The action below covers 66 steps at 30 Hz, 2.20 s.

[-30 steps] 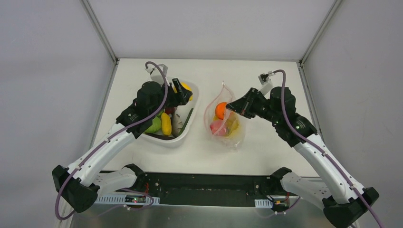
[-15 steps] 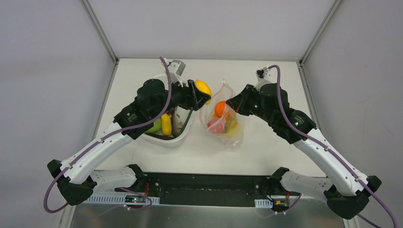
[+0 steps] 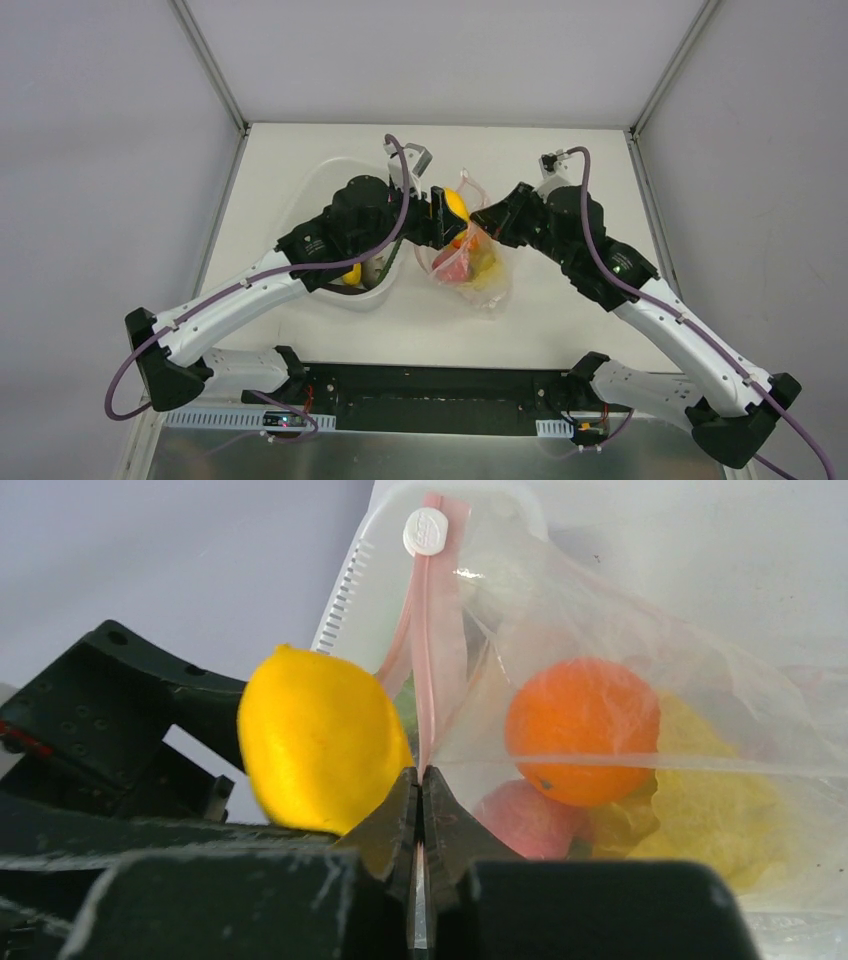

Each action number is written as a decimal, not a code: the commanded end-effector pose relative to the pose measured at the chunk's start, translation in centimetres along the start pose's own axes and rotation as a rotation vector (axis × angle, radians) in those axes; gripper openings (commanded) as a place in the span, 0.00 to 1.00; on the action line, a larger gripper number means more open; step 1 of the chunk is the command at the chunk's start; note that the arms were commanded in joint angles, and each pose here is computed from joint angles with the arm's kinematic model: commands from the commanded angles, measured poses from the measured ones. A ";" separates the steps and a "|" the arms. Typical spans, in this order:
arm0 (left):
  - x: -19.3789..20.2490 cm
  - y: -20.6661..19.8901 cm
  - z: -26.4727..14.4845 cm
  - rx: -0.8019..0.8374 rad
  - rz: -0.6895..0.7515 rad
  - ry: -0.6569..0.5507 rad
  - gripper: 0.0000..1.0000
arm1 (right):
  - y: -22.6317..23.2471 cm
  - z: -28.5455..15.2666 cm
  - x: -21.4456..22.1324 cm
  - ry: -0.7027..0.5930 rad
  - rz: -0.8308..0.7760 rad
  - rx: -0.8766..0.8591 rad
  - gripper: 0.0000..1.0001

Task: Place the food in the zip-top bag and seal the zipper
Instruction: Place the fake fruit in the zipper food storage bag, then pick up the fake fruit from the bin.

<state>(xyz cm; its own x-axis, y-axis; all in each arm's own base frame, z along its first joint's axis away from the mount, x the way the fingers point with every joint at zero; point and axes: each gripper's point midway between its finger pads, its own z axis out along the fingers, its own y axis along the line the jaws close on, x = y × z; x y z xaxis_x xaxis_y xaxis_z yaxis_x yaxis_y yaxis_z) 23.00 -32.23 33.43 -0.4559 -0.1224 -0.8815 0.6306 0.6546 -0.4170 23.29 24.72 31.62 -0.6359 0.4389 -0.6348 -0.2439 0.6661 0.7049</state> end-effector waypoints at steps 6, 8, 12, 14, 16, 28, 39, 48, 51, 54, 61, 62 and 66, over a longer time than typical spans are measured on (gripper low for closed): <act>-0.1 2.1 2.0 -0.128 0.076 -0.018 0.45 | 3.9 -2.2 -1.9 -0.082 0.057 -0.191 0.00; 0.3 1.5 2.4 -0.097 0.077 0.001 0.46 | 4.0 -2.4 -2.0 -0.089 0.059 -0.200 0.01; 0.9 0.3 2.9 -0.047 0.104 0.053 0.51 | 4.6 -2.9 -1.9 -0.080 0.069 -0.236 0.01; 1.2 -0.6 3.1 0.003 0.103 0.070 0.55 | 4.7 -2.9 -2.1 -0.090 0.078 -0.237 0.01; 1.9 -1.8 3.4 0.071 0.097 0.098 0.59 | 4.4 -2.8 -2.3 -0.105 0.090 -0.225 0.01; 4.5 -4.2 4.9 0.214 0.062 0.219 0.83 | 1.5 -3.7 -4.4 -0.278 0.164 -0.134 0.02; 5.5 -4.3 4.5 0.230 0.082 0.290 0.66 | 0.8 -3.7 -4.5 -0.290 0.155 -0.108 0.03; 7.5 -3.6 5.7 0.197 0.060 0.361 0.54 | 1.3 -3.8 -4.4 -0.276 0.166 -0.134 0.03; 7.8 -2.2 6.5 0.117 0.060 0.370 0.54 | 1.2 -4.1 -4.5 -0.290 0.177 -0.139 0.03; 8.0 -1.6 7.4 0.079 0.047 0.363 0.54 | 0.9 -4.3 -4.7 -0.307 0.187 -0.134 0.02; 8.0 -3.1 8.7 0.155 -0.015 0.321 0.44 | 0.2 -4.4 -4.8 -0.331 0.201 -0.116 0.02; 7.9 -3.2 8.8 0.161 -0.020 0.310 0.42 | 0.2 -4.5 -4.8 -0.334 0.203 -0.116 0.02; 9.5 -2.3 8.9 0.112 -0.003 0.412 0.38 | 0.1 -4.7 -5.1 -0.348 0.207 -0.116 0.03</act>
<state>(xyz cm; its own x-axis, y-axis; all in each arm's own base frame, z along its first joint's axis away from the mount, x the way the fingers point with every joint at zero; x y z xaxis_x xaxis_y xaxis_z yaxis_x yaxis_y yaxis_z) 22.98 -40.72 24.00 -0.6401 0.1741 -0.7483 0.6852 0.5698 -0.4537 22.97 20.35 33.55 -0.4608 0.6885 -0.5601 -0.1851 0.5426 0.8193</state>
